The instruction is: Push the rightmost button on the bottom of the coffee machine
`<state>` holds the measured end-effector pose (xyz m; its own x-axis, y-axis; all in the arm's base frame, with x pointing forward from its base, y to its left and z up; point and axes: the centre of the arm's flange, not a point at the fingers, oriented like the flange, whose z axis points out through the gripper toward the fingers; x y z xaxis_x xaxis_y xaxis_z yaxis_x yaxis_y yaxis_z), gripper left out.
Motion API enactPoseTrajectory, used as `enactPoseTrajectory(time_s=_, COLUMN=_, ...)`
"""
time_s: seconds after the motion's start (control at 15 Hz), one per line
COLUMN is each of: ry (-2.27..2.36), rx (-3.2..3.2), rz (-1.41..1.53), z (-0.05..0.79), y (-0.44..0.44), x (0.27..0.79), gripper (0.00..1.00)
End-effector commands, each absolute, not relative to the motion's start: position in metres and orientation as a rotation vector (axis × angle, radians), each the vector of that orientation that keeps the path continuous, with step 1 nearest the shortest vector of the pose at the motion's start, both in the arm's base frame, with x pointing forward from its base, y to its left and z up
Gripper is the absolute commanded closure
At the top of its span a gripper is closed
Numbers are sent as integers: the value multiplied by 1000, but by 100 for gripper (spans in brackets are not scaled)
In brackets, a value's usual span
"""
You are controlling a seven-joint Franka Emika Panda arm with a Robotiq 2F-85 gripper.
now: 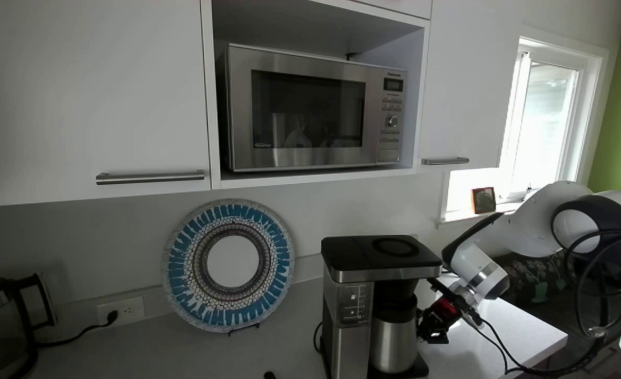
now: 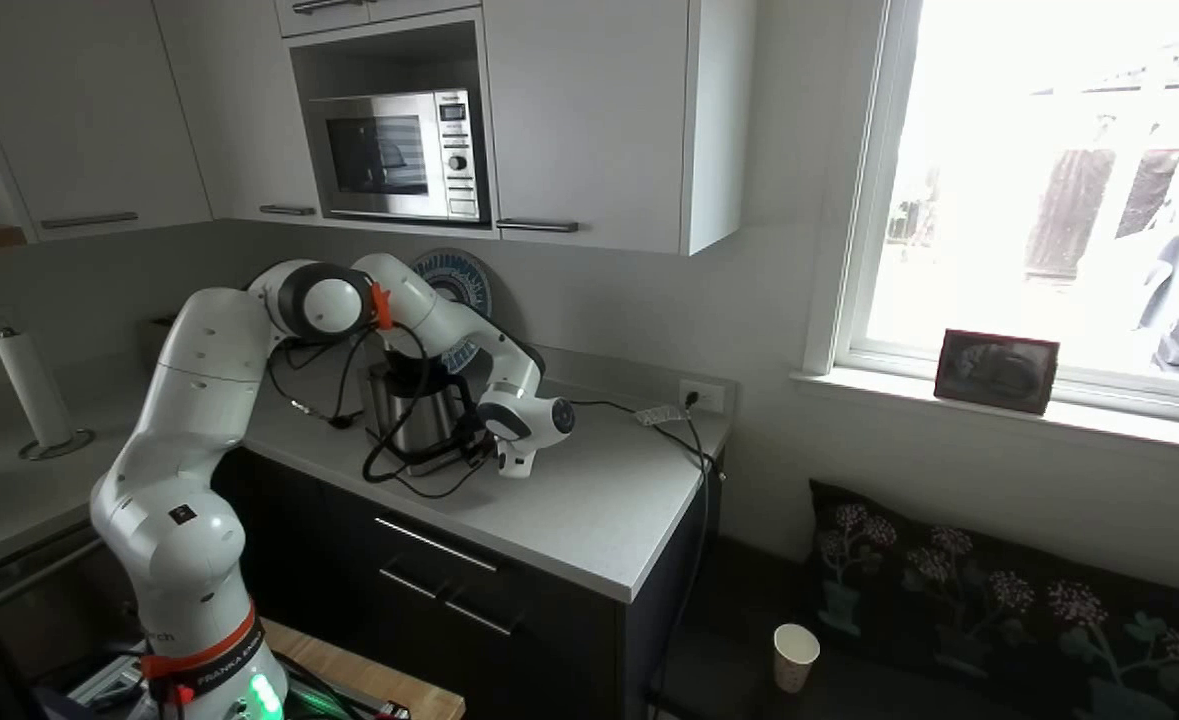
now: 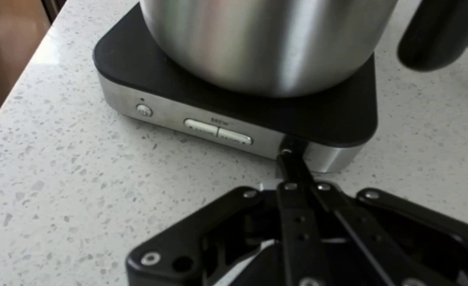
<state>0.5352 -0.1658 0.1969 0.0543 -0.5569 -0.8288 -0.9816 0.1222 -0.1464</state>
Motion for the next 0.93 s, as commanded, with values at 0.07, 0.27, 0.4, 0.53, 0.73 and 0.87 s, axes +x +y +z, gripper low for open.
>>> enactPoseTrajectory(time_s=0.07, ry=1568, rx=-1468, rz=747, z=197, y=-141, x=545, gripper=100)
enactPoseTrajectory(time_s=0.27, ry=1569, rx=-1479, rz=738, z=197, y=-144, x=543, gripper=100)
enactPoseTrajectory(time_s=0.4, ry=1564, rx=-1518, rz=708, z=198, y=-148, x=540, gripper=100)
enactPoseTrajectory(time_s=0.53, ry=1565, rx=-1559, rz=684, z=199, y=-152, x=537, gripper=100)
enactPoseTrajectory(time_s=0.73, ry=1550, rx=-1617, rz=655, z=204, y=-157, x=530, gripper=100)
enactPoseTrajectory(time_s=0.87, ry=1533, rx=-1667, rz=640, z=210, y=-160, x=524, gripper=100)
